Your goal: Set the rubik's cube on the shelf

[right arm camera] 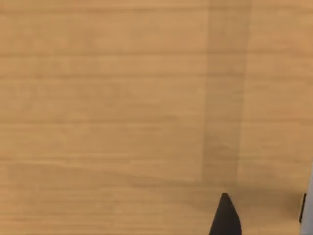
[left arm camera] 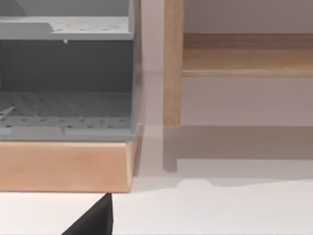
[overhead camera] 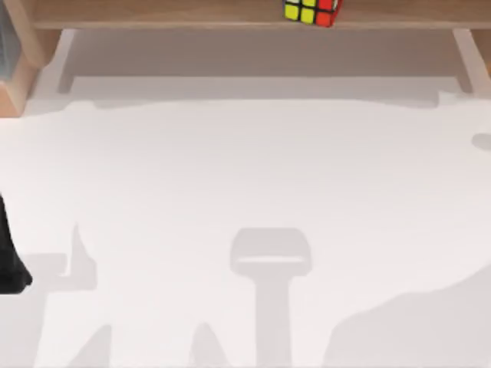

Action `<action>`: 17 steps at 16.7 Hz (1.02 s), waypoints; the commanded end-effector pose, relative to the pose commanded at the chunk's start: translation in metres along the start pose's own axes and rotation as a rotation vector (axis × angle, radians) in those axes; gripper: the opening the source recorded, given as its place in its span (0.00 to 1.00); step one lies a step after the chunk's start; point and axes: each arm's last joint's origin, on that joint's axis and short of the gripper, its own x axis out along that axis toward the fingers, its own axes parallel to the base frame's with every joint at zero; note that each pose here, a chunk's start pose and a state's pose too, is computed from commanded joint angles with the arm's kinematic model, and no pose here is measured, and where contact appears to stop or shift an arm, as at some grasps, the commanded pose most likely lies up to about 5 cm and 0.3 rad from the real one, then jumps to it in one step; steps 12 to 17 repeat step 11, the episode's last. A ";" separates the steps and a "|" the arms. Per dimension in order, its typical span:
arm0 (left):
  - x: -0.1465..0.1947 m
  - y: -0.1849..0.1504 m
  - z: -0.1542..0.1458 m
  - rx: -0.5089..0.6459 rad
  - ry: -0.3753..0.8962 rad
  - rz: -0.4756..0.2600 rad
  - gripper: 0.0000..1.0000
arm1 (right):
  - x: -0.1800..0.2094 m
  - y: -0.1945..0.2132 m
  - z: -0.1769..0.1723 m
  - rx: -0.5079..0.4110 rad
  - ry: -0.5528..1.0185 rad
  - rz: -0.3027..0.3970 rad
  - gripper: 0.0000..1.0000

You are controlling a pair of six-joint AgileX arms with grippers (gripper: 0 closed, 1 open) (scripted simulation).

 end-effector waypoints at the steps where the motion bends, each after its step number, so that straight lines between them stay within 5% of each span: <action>1: 0.000 0.000 0.000 0.000 0.000 0.000 1.00 | 0.000 0.000 0.000 0.000 0.000 0.000 0.68; 5: 0.000 0.000 0.000 0.000 0.000 0.000 1.00 | 0.000 0.000 0.000 0.000 0.000 0.000 0.98; 17: 0.000 0.000 0.000 0.000 0.000 0.000 1.00 | 0.000 0.000 0.000 0.000 0.000 0.000 1.00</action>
